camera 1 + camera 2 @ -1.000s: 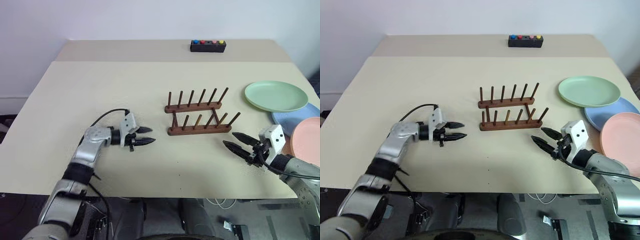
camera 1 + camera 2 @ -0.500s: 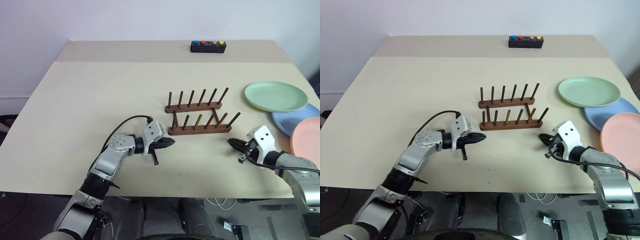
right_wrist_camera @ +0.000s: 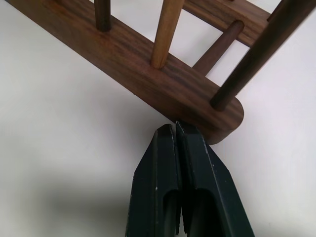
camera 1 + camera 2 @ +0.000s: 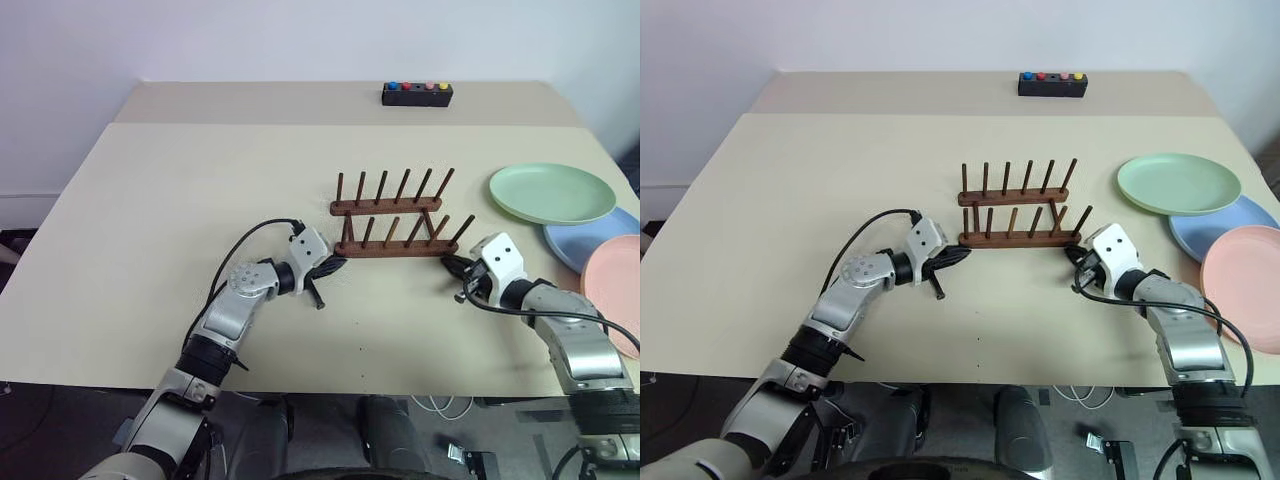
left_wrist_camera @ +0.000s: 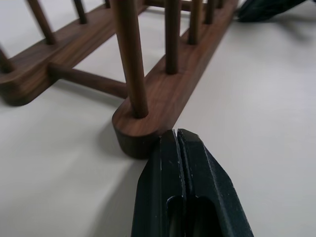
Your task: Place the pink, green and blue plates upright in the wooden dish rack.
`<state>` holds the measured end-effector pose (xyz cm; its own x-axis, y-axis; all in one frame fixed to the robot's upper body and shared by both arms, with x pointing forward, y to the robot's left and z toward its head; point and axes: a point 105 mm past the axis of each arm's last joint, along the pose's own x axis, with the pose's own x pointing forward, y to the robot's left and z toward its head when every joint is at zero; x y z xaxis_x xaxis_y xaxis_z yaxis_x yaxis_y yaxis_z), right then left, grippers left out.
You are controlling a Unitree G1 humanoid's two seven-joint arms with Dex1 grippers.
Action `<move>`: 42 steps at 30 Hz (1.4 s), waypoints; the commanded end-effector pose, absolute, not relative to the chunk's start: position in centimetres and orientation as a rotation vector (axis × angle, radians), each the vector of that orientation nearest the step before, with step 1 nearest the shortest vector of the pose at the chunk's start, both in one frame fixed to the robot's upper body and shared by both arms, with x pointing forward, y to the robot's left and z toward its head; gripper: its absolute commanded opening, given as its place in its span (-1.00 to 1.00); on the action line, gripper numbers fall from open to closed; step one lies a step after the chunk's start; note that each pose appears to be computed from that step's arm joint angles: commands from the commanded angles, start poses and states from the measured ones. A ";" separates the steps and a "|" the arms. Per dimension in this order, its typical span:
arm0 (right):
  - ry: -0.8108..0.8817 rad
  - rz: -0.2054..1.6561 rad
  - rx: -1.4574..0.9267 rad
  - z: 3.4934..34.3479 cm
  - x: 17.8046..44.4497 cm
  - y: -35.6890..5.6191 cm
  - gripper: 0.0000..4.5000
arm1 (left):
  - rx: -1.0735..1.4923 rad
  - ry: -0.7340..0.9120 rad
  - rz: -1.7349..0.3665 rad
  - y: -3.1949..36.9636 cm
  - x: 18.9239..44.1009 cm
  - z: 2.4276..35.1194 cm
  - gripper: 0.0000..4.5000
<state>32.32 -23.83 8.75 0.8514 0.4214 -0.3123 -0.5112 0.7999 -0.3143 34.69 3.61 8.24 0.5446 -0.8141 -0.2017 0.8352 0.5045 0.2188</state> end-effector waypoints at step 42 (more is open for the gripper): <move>0.291 -0.053 -0.496 17.3 22.3 -35.0 0.99 | 0.136 0.047 -1.373 -0.2 28.5 9.3 -1.00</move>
<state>22.55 -34.93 15.79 0.9453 -0.0831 -0.3154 -0.0677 0.8960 -0.4388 28.76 0.48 8.12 0.2310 -0.9606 -0.1546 0.9730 0.2277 0.0389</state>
